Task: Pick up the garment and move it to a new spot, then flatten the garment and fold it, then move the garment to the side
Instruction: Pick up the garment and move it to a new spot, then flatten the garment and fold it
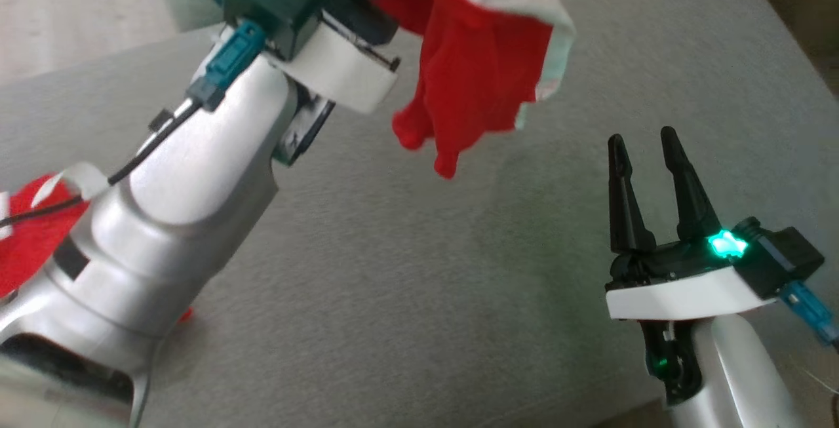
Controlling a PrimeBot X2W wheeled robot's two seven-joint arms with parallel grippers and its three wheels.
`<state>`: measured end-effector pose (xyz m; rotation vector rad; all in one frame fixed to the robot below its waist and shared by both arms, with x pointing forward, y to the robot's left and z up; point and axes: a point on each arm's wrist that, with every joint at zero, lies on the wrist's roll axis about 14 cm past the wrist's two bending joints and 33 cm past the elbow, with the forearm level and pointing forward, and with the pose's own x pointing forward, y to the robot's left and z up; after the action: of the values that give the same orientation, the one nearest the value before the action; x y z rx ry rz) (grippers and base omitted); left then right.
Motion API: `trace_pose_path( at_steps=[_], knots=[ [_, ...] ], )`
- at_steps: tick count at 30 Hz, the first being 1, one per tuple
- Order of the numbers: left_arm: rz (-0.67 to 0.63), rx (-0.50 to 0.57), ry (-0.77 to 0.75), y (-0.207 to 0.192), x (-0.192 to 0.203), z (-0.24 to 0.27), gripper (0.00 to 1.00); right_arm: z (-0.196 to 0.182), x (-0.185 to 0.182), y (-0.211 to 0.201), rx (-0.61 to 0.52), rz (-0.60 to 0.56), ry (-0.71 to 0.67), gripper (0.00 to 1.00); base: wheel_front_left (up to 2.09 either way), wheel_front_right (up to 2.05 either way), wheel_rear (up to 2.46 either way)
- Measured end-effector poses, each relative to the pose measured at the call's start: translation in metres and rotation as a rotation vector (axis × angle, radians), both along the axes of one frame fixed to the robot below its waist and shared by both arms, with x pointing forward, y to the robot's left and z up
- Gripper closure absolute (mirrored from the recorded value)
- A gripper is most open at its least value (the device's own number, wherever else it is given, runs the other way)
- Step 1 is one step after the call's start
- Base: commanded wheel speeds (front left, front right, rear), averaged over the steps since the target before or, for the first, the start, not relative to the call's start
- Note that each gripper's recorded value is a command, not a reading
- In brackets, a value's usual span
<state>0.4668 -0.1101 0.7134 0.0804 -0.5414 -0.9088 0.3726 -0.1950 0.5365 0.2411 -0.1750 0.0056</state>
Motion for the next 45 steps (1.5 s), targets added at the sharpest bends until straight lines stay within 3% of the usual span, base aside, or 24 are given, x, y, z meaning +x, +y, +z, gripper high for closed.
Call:
trace_pose_path(
  at_steps=[5,9,10,11,14,16,23,34,39,45],
  knots=[
    [0.006,0.005,0.078,-0.01,0.025,-0.039,1.0,-0.01,-0.004,-0.016,-0.004,-0.051,0.033,0.0,0.0,0.0,0.0],
    [0.051,0.144,0.245,0.011,0.034,-0.13,1.0,-0.015,0.0,-0.018,-0.005,-0.055,0.048,0.0,0.0,0.0,0.0],
    [0.071,0.198,0.308,0.021,0.032,-0.161,0.85,-0.016,0.002,-0.015,-0.004,-0.048,0.049,0.0,0.0,0.0,0.0],
    [0.089,0.255,0.362,0.032,0.028,-0.19,0.0,-0.016,0.004,-0.013,-0.005,-0.041,0.05,0.0,0.0,0.0,0.0],
    [0.165,0.378,0.47,0.07,0.015,-0.252,0.0,-0.019,0.009,-0.007,-0.016,-0.02,0.054,0.0,0.0,0.0,0.0],
    [0.211,0.395,0.484,0.087,0.013,-0.264,0.0,-0.02,0.013,-0.004,-0.022,-0.009,0.057,0.0,0.0,0.0,0.0],
    [0.391,0.256,0.47,0.135,0.019,-0.238,0.0,-0.025,0.027,0.013,-0.057,0.045,0.062,0.0,0.0,0.0,0.0],
    [0.629,0.048,0.545,0.208,-0.054,-0.231,0.0,-0.051,0.024,0.049,-0.088,0.152,0.136,0.0,0.0,0.0,0.0],
    [0.688,-0.014,0.588,0.221,-0.08,-0.235,0.0,-0.052,0.027,0.058,-0.09,0.177,0.137,0.0,0.0,0.0,0.0],
    [0.698,-0.022,0.574,0.227,-0.074,-0.233,0.0,-0.066,0.05,0.043,-0.129,0.133,0.178,0.0,0.0,0.0,0.0]
  ],
)
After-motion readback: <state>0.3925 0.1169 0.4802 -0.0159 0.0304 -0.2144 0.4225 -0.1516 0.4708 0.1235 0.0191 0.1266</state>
